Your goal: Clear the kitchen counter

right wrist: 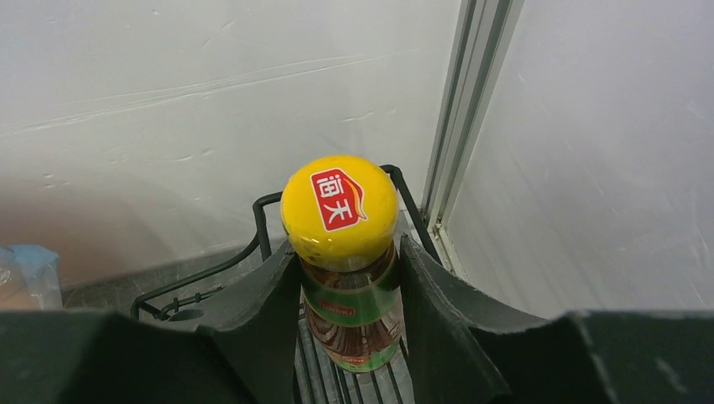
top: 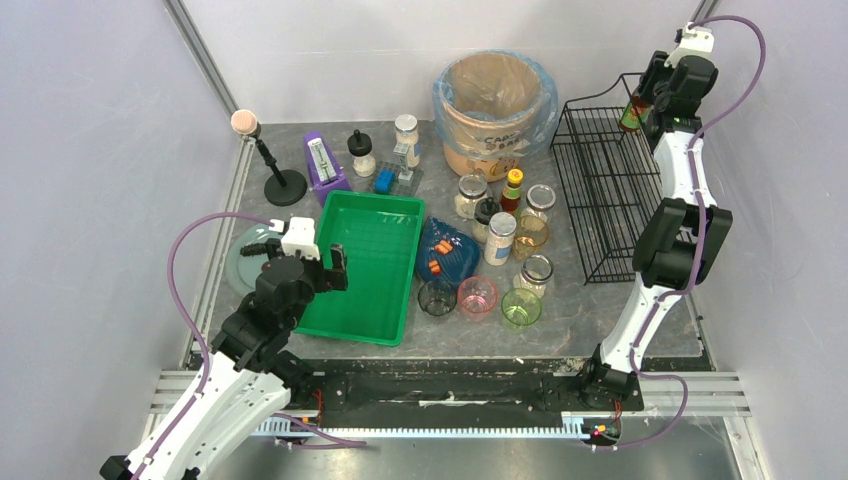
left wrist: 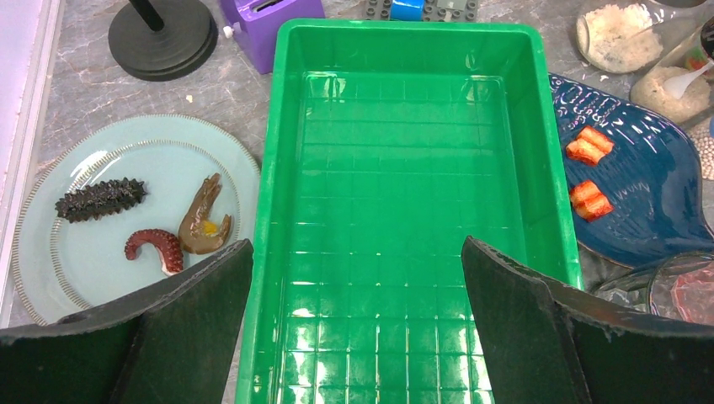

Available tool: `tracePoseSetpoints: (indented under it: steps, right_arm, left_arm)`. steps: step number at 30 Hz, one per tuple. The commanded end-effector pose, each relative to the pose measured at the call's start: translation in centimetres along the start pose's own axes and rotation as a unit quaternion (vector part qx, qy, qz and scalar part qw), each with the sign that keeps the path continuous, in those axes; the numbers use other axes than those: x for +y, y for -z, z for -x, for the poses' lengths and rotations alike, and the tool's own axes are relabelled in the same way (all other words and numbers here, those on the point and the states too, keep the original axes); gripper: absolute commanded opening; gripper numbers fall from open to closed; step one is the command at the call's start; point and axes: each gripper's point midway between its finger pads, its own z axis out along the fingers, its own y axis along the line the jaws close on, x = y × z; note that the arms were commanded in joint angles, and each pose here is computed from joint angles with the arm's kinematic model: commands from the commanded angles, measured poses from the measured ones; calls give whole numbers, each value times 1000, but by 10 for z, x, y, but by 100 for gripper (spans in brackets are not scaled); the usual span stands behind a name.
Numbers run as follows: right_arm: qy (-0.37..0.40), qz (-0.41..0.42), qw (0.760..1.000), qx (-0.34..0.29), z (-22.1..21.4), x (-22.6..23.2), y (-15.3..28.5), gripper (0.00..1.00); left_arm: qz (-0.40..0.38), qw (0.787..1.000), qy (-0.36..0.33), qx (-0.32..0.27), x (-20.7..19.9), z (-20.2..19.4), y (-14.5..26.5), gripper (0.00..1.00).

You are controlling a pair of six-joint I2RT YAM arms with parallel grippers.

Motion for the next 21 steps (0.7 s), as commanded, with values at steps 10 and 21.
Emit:
tracePoseSetpoints:
  steps: [10,21]
  right_arm:
    - [12,-9,993,-118,112,-1,51,94]
    - [2,20,993,-120,135,20,162,98]
  left_arm:
    - [-23,999,-6,-26,-8,13,-1,99]
    - [-45,998,6,-40,-14,21,5,100]
